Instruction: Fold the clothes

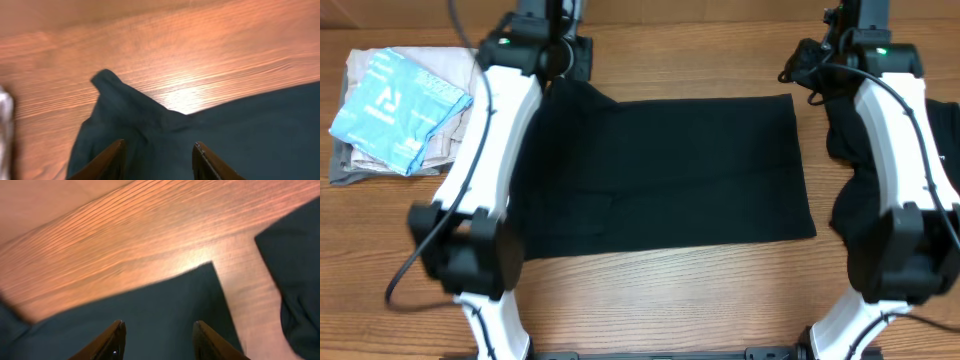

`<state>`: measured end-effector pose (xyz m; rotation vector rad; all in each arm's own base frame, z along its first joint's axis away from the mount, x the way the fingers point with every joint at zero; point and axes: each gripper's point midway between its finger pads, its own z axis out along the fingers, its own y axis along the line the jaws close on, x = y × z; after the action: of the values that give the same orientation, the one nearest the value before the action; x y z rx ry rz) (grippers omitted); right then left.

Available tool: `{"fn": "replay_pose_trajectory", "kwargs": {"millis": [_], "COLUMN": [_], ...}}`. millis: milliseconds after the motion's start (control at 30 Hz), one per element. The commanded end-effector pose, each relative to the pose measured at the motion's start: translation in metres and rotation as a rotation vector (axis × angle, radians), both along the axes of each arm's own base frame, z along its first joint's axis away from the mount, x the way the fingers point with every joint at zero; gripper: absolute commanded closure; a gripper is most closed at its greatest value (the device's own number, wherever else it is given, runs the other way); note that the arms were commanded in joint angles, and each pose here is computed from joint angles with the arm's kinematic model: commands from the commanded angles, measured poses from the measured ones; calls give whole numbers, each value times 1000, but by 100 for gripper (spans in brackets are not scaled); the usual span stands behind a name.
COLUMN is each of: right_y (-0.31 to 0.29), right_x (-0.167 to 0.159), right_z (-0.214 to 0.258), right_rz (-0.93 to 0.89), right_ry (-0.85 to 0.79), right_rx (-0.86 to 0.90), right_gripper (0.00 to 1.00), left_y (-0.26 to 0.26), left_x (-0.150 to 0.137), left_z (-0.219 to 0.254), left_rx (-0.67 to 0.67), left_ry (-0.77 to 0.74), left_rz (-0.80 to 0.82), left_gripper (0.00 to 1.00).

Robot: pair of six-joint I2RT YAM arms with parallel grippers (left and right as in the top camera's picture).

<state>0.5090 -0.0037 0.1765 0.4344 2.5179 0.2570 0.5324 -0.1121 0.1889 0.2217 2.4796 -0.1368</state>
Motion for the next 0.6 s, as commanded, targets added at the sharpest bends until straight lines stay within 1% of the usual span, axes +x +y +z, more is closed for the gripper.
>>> {"fn": "replay_pose_trajectory", "kwargs": {"millis": [0,67,200,400,500,567], "right_y": [-10,-11,-12,-38,-42,-41], "right_x": [19,32,47,53,51,48], "right_z": [-28,-56,-95,-158,-178,-182], "right_rz": [-5,37,92,28,23,25], "right_ry": [9,18,32,106,138,154], "right_rx": [-60,-87,-129,-249,-258,-257], "right_gripper": [53,52,52,52,52,51], "left_y": [-7,-11,-11,-10,-9,-8], "left_x": [13,16,12,6,0,-3], "left_z": [-50,-82,-111,-116,-119,-120], "left_rx": [57,67,79,85,90,93], "left_ry": [53,98,163,193,219,234], "left_rz": [-46,-53,-57,-57,-58,-58], "left_gripper": [54,54,53,53,53,53]}}
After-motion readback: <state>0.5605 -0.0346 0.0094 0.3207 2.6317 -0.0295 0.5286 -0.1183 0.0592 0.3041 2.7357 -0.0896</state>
